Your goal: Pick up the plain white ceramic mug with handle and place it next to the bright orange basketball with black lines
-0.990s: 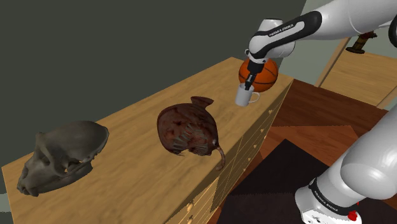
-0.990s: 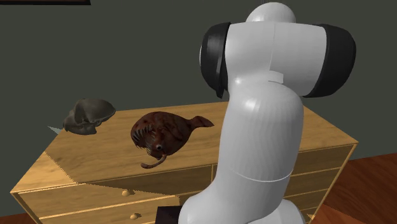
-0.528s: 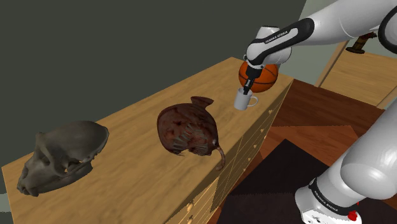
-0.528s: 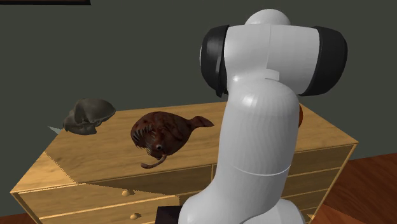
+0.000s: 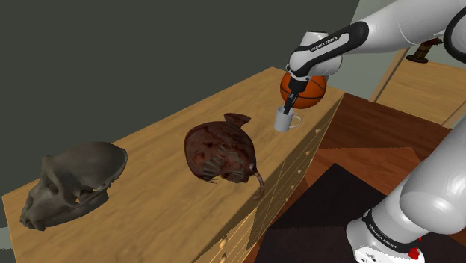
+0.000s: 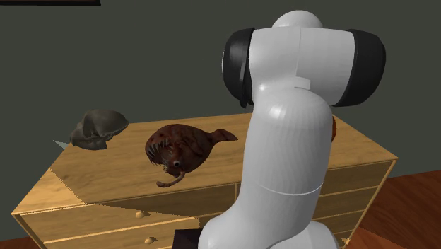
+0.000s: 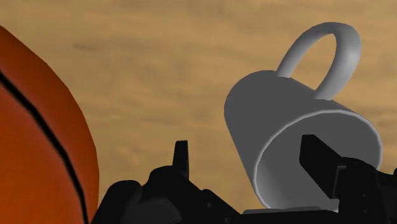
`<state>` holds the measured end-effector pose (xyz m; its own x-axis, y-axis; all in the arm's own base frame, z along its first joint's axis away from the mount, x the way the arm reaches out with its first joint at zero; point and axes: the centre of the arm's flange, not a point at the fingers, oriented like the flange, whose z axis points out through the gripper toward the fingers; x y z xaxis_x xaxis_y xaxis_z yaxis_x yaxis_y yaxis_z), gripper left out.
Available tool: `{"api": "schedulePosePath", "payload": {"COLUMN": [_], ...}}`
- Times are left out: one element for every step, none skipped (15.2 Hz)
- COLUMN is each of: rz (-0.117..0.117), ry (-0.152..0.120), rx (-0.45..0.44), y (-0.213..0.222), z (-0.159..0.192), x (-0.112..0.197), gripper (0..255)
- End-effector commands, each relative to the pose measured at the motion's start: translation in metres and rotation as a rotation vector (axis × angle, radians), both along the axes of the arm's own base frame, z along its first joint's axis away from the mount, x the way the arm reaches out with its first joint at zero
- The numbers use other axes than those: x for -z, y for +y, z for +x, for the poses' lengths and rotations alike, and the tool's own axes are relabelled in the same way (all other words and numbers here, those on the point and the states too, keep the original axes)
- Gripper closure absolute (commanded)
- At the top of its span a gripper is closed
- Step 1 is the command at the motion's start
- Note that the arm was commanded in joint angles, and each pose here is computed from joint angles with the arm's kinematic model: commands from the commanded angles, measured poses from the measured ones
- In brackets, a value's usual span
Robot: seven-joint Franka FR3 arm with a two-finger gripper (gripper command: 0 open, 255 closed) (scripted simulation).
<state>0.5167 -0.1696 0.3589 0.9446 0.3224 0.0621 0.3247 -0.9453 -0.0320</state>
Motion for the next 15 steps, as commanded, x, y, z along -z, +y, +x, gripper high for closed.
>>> {"api": "schedulePosePath", "payload": {"rz": [0.000,0.000,0.000,0.000,0.000,0.000,0.000,0.000,0.000,0.000,0.000,0.000,0.000,0.000,0.000], "ry": [0.000,0.000,0.000,0.000,0.000,0.000,0.000,0.000,0.000,0.000,0.000,0.000,0.000,0.000,0.000], "rx": [0.000,0.000,0.000,0.000,0.000,0.000,0.000,0.000,0.000,0.000,0.000,0.000,0.000,0.000,0.000], "y": [0.000,0.000,0.000,-0.001,-0.001,-0.002,-0.003,-0.003,-0.003,-0.003,-0.003,-0.003,-0.003,-0.003,-0.003], "z": [0.000,0.000,0.000,-0.001,-0.001,-0.002,-0.002,-0.002,-0.002,-0.002,-0.002,-0.002,-0.002,-0.002,-0.002], "x": [0.000,0.000,0.000,-0.013,-0.026,-0.039,-0.050,-0.050,-0.050,-0.050,-0.050,-0.050,-0.050,-0.050,-0.050], "gripper": [0,0,0,0,0,0,0,0,0,0,0,0,0,0,0]}}
